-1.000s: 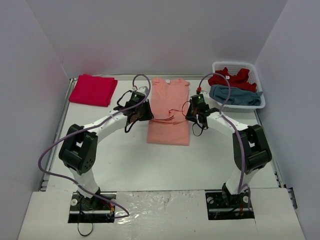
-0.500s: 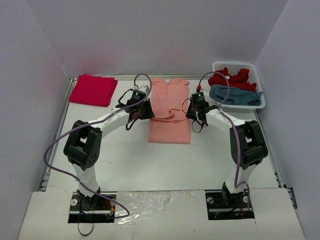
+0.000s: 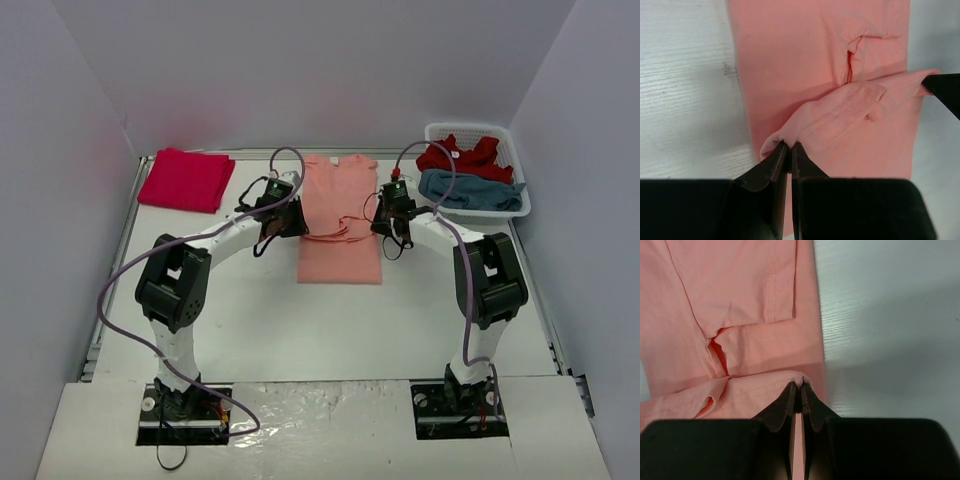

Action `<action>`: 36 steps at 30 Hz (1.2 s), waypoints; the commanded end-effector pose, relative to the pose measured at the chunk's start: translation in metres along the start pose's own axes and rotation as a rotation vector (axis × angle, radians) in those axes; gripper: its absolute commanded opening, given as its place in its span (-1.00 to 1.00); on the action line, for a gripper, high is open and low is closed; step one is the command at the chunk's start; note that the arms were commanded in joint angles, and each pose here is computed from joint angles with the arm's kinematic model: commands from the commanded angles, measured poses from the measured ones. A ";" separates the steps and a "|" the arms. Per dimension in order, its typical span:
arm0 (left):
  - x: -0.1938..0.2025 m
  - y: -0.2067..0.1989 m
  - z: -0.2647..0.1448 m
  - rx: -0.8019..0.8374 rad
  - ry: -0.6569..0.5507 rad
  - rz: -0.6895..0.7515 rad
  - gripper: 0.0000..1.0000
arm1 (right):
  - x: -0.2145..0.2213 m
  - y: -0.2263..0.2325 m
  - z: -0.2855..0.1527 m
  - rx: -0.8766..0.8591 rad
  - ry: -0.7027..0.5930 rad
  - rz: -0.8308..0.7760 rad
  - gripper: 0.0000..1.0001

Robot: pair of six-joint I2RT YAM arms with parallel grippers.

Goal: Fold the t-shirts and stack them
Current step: Fold the folded rectangular tshirt in 1/3 of the way

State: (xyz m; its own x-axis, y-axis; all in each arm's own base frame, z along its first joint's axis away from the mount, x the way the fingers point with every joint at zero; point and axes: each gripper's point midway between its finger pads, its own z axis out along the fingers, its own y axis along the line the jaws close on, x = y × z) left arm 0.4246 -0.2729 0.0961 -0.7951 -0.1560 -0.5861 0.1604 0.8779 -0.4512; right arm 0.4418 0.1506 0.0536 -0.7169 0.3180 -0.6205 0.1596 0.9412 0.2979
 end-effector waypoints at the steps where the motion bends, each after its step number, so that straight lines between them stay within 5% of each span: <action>1: -0.029 -0.013 -0.007 0.039 -0.068 0.015 -0.95 | -0.018 0.007 0.001 -0.020 -0.036 -0.008 -1.00; 5: -0.028 -0.012 -0.002 0.041 -0.058 0.013 -0.95 | -0.018 0.006 0.004 -0.014 -0.032 -0.007 -1.00; 6: -0.028 -0.013 -0.001 0.043 -0.055 0.015 -0.93 | -0.018 0.005 0.005 -0.011 -0.032 -0.006 -0.89; 7: -0.027 -0.011 0.001 0.040 -0.050 0.012 -0.87 | -0.019 0.005 0.005 -0.013 -0.032 -0.005 -0.52; 10: -0.027 -0.011 0.004 0.038 -0.046 0.009 -0.64 | -0.021 0.006 0.008 -0.014 -0.032 -0.004 -0.30; 16: -0.034 -0.010 0.005 0.032 -0.054 0.010 -0.38 | -0.026 0.007 0.011 -0.014 -0.040 0.003 -0.28; 36: -0.066 -0.004 0.001 0.016 -0.094 0.013 -0.28 | -0.056 0.024 0.019 -0.069 -0.072 0.016 -0.27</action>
State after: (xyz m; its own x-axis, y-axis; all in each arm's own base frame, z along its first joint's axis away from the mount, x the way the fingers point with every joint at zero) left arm 0.4696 -0.2693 0.1186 -0.7556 -0.1932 -0.6259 0.1628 0.8701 -0.4651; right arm 0.4882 0.1570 0.0667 -0.6862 0.3378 -0.6442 0.1338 0.9291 0.3447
